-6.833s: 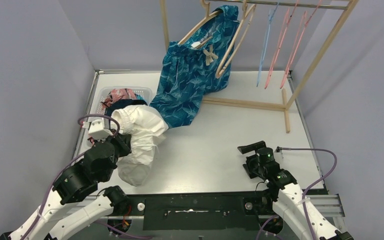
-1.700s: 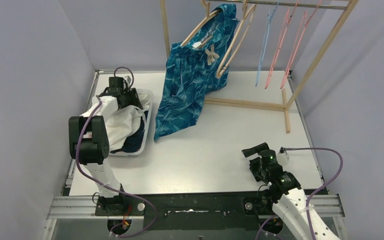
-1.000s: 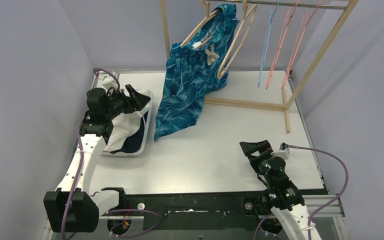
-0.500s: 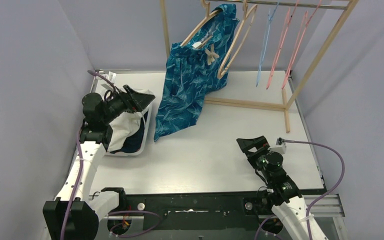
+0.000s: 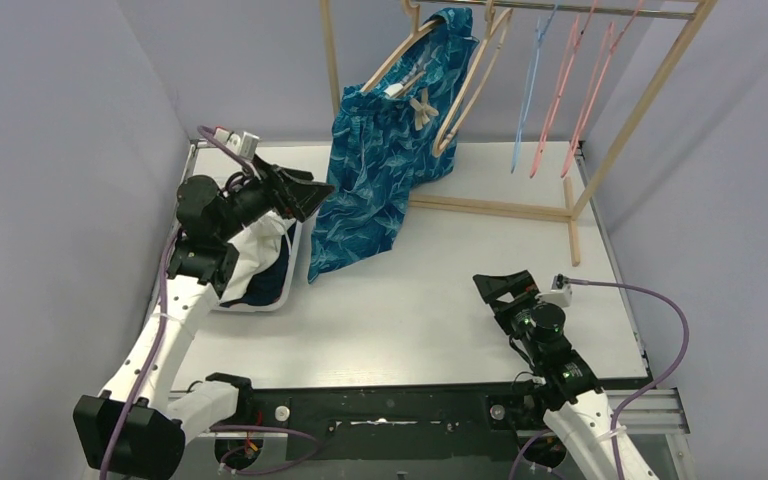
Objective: Remove the shorts from the hanger
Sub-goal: Pick up the hanger from the clothes rod.
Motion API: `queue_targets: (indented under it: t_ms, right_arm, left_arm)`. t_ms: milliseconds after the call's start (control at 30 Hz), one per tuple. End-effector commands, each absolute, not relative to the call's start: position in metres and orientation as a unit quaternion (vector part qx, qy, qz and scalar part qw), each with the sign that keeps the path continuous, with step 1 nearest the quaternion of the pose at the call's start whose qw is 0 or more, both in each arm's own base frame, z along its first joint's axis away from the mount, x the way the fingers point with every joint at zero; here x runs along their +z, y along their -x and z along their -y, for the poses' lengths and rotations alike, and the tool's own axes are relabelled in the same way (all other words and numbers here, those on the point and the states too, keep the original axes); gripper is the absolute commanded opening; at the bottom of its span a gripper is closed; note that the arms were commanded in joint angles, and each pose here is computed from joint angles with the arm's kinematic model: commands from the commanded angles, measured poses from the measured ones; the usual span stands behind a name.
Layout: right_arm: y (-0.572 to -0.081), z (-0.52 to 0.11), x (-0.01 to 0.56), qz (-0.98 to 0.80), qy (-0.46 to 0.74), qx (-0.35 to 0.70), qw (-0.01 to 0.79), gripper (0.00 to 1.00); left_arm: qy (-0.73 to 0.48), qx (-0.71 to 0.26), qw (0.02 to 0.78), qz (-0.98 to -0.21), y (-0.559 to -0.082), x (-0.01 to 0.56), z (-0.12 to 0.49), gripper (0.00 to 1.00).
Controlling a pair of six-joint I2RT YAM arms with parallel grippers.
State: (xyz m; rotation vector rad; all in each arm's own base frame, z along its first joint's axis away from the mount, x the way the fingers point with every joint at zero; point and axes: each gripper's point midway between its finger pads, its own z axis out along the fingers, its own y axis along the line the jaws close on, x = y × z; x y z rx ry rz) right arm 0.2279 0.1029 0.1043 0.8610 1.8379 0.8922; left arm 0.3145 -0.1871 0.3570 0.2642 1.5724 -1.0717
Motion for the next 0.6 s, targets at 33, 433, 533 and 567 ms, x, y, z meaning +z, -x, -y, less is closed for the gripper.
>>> queue_targets:
  t_ms: [33,433,533,567]
  right_arm:
    - [-0.239,-0.097,0.120,-0.718,-0.357,0.364,0.474,0.99]
    - [-0.241,-0.108,0.115,-0.737,-0.352,0.368,0.444,0.99]
    - [-0.239,-0.109,0.112,-0.745,-0.352,0.363,0.436,0.99]
    - [-0.238,-0.108,0.110,-0.746,-0.354,0.360,0.434,0.99]
  left_arm:
    - [-0.161,-0.415,0.640,-0.627,-0.333,0.417,0.194,0.79]
    - [-0.183,-0.340,0.627,-0.676,-0.405,0.436,0.228,0.75]
    - [-0.208,-0.348,0.611,-0.680,-0.408,0.436,0.250,0.60]
    - [-0.222,-0.350,0.605,-0.680,-0.405,0.436,0.260,0.56]
